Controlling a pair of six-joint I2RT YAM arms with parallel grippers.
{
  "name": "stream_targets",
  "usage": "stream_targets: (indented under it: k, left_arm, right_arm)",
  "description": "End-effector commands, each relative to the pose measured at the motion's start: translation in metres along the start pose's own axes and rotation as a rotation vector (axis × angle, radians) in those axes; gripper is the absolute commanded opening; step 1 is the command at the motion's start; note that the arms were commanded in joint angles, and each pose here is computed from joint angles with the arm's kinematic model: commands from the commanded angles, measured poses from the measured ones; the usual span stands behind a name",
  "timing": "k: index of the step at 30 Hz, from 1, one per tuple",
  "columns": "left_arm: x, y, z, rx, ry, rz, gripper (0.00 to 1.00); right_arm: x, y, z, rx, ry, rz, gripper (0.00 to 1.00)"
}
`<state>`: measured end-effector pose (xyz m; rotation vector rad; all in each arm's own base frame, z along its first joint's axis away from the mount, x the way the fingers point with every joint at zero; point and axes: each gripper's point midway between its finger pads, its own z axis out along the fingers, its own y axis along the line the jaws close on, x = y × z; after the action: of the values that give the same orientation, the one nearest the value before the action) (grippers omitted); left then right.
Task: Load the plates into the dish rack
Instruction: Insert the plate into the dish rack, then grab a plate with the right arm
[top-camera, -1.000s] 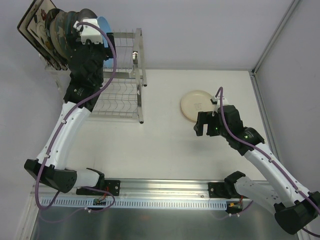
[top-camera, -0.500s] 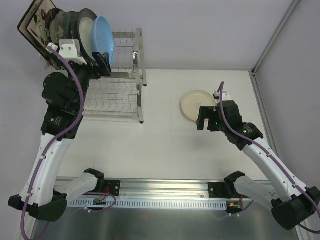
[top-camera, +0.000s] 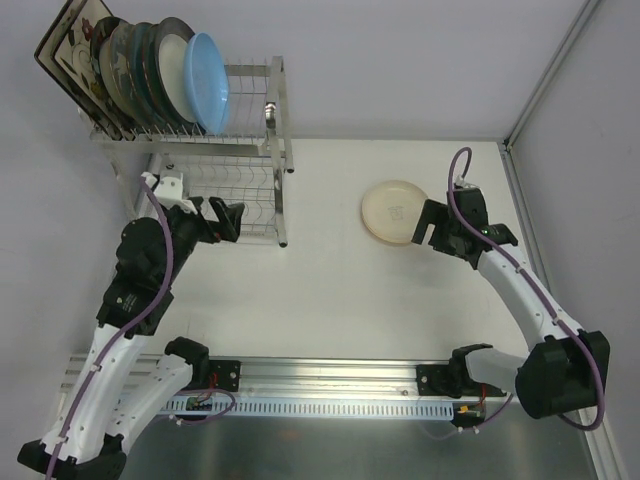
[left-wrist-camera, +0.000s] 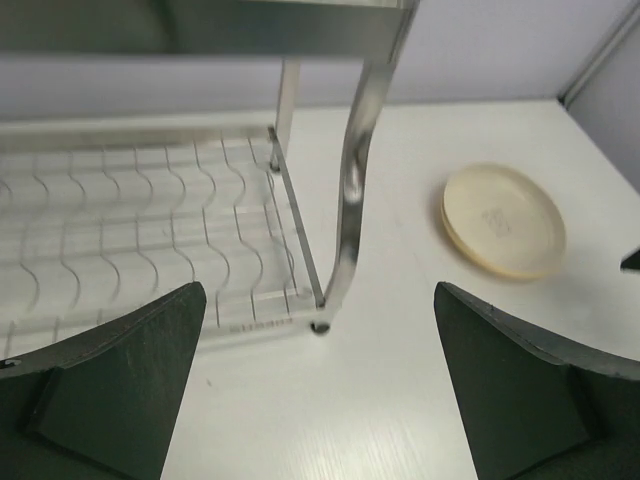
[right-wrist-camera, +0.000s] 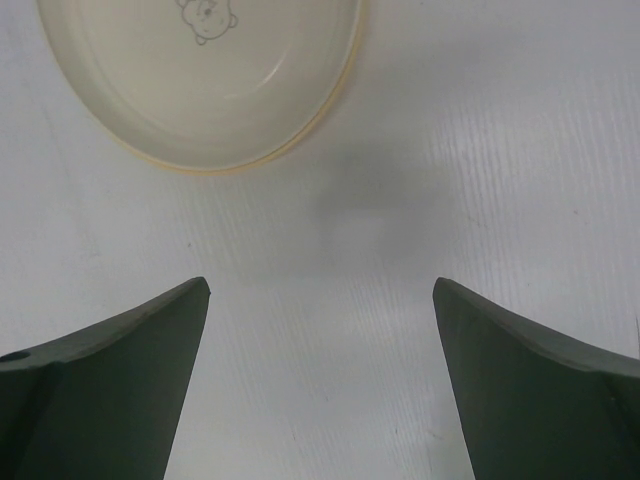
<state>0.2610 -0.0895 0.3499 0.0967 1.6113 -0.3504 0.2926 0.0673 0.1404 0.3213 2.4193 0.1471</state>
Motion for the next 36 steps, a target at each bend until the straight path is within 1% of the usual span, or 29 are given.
stream_targets:
  k: [1,2,4,5,6,7,9,10,11,12,16,18,19,20,23,25,28,29,32,36]
  left_arm:
    - [0.031,-0.010,-0.012,0.068,0.044,-0.080,0.99]
    - [0.053,-0.009,-0.012,0.070,0.088,-0.084,0.99]
    - [0.067,-0.008,-0.017,0.074,0.101,-0.094,0.99]
    - [0.085,-0.006,-0.018,0.073,0.135,-0.102,0.99]
    - [0.092,-0.006,-0.019,0.077,0.145,-0.105,0.99]
    - [0.109,-0.004,-0.019,0.070,0.179,-0.113,0.99]
    - [0.123,-0.002,-0.019,0.067,0.206,-0.114,0.99]
    - [0.136,0.000,-0.019,0.061,0.234,-0.113,0.99]
    - [0.143,0.001,-0.019,0.062,0.251,-0.109,0.99]
    - [0.150,0.000,-0.018,0.068,0.275,-0.109,0.99]
    - [0.178,0.000,-0.018,0.077,0.353,-0.119,0.99]
    - [0.185,0.000,-0.017,0.077,0.376,-0.117,0.99]
    - [0.190,0.002,-0.018,0.074,0.387,-0.111,0.99]
    - [0.191,0.002,-0.018,0.073,0.392,-0.108,0.99]
    - [0.191,0.004,-0.017,0.062,0.391,-0.101,0.99]
    - [0.192,0.004,-0.017,0.061,0.394,-0.103,0.99]
    - [0.191,0.004,-0.017,0.064,0.391,-0.106,0.99]
    - [0.192,0.004,-0.017,0.061,0.394,-0.104,0.99]
    - [0.192,0.004,-0.017,0.061,0.392,-0.104,0.99]
    - [0.192,0.002,-0.018,0.071,0.392,-0.112,0.99]
  right_arm:
    - [-0.025,0.002,0.011,0.004,-0.039,0.091,0.99]
    - [-0.032,-0.001,0.015,0.010,-0.051,0.109,0.98]
    - [-0.032,-0.004,0.028,0.024,-0.028,0.110,0.96]
    - [-0.039,-0.002,0.033,0.016,-0.049,0.105,0.93]
    - [-0.041,-0.004,0.038,0.023,-0.050,0.070,0.92]
    - [-0.041,-0.007,0.047,0.039,-0.041,0.059,0.91]
    - [-0.053,-0.006,0.054,0.033,-0.060,0.043,0.86]
    - [-0.053,-0.009,0.062,0.045,-0.046,0.026,0.85]
    - [-0.058,-0.009,0.066,0.044,-0.056,0.019,0.81]
    - [-0.068,-0.006,0.067,0.036,-0.072,0.013,0.79]
    - [-0.084,-0.006,0.089,0.025,-0.051,-0.049,0.70]
    - [-0.084,-0.009,0.103,0.028,-0.020,-0.096,0.62]
    - [-0.093,-0.007,0.105,0.017,-0.031,-0.100,0.60]
    - [-0.095,-0.008,0.109,0.007,-0.023,-0.117,0.54]
    - [-0.096,-0.007,0.131,-0.006,0.022,-0.157,0.49]
    - [-0.104,-0.007,0.135,-0.003,0.029,-0.172,0.48]
    - [-0.101,-0.010,0.147,0.003,0.064,-0.193,0.45]
    - [-0.100,-0.005,0.151,-0.027,0.080,-0.199,0.45]
    - [-0.099,-0.008,0.158,-0.026,0.100,-0.201,0.45]
    - [-0.100,-0.009,0.165,-0.028,0.116,-0.212,0.41]
